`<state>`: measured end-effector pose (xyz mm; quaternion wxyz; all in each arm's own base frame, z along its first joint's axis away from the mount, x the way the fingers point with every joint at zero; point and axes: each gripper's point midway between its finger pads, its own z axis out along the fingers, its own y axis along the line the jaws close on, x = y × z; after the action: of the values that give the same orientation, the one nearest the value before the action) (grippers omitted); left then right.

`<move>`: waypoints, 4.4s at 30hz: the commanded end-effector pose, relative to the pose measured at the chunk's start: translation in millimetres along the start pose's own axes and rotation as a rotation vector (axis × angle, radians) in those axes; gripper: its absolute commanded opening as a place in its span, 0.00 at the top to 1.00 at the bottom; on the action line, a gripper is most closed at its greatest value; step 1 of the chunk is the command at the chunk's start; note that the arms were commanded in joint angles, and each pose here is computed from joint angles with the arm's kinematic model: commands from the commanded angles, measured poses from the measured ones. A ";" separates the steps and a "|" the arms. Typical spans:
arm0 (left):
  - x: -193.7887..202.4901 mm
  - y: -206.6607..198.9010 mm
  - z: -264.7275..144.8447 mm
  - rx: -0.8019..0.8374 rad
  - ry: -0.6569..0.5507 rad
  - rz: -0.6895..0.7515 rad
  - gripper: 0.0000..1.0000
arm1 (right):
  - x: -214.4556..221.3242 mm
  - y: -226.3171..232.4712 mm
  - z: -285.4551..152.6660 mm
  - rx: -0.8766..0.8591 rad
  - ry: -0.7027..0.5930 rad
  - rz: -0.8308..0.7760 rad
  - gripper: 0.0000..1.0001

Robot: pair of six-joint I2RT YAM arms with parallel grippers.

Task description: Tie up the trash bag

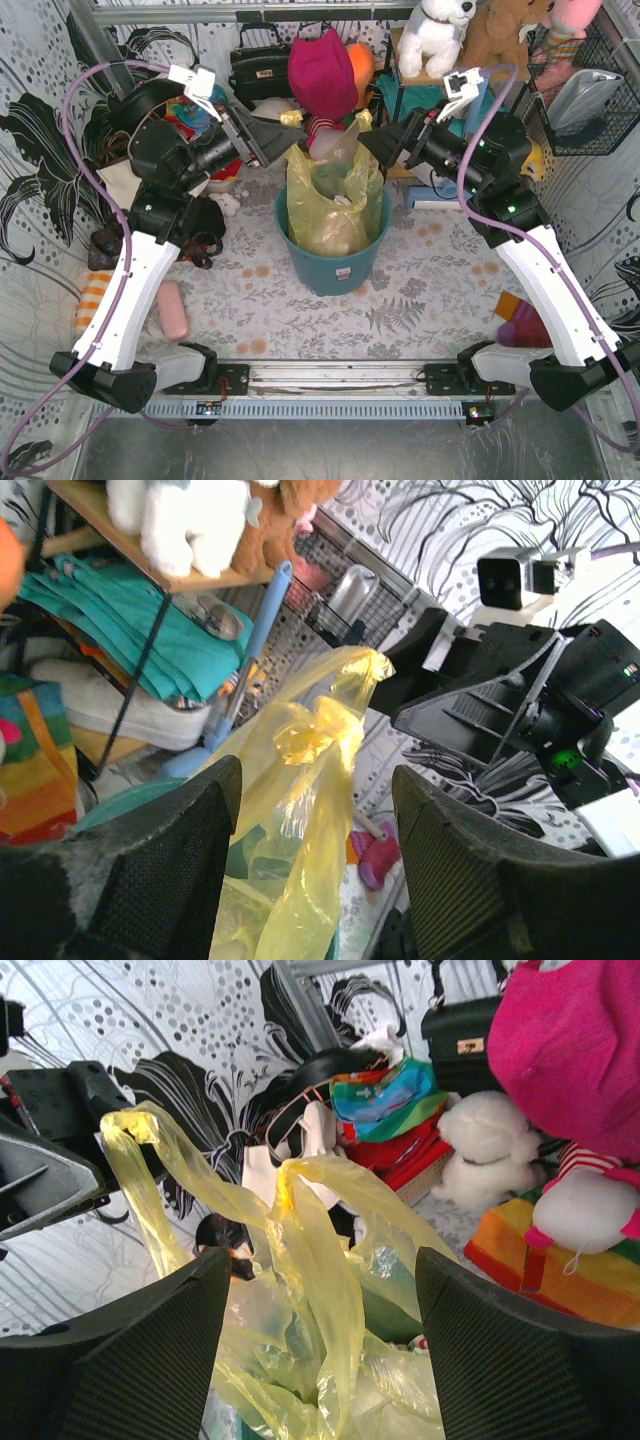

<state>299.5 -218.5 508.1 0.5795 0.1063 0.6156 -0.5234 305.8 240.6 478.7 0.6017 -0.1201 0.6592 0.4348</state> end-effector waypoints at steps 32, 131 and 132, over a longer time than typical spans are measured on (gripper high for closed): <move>37.8 -54.7 17.0 0.397 0.196 -0.190 0.31 | -13.6 65.2 24.8 -0.404 0.022 0.160 0.97; -5.8 -82.9 -5.9 0.328 0.033 0.022 0.32 | -19.0 84.4 21.5 -0.587 -0.048 0.229 0.58; -13.4 -89.7 -7.0 0.346 0.009 0.034 0.32 | -27.9 90.0 21.1 -0.613 -0.065 0.229 0.59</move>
<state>258.9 -256.0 498.8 0.4800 0.1864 0.6186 -0.5935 286.4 297.0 494.4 0.4976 -0.1691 0.5761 0.6261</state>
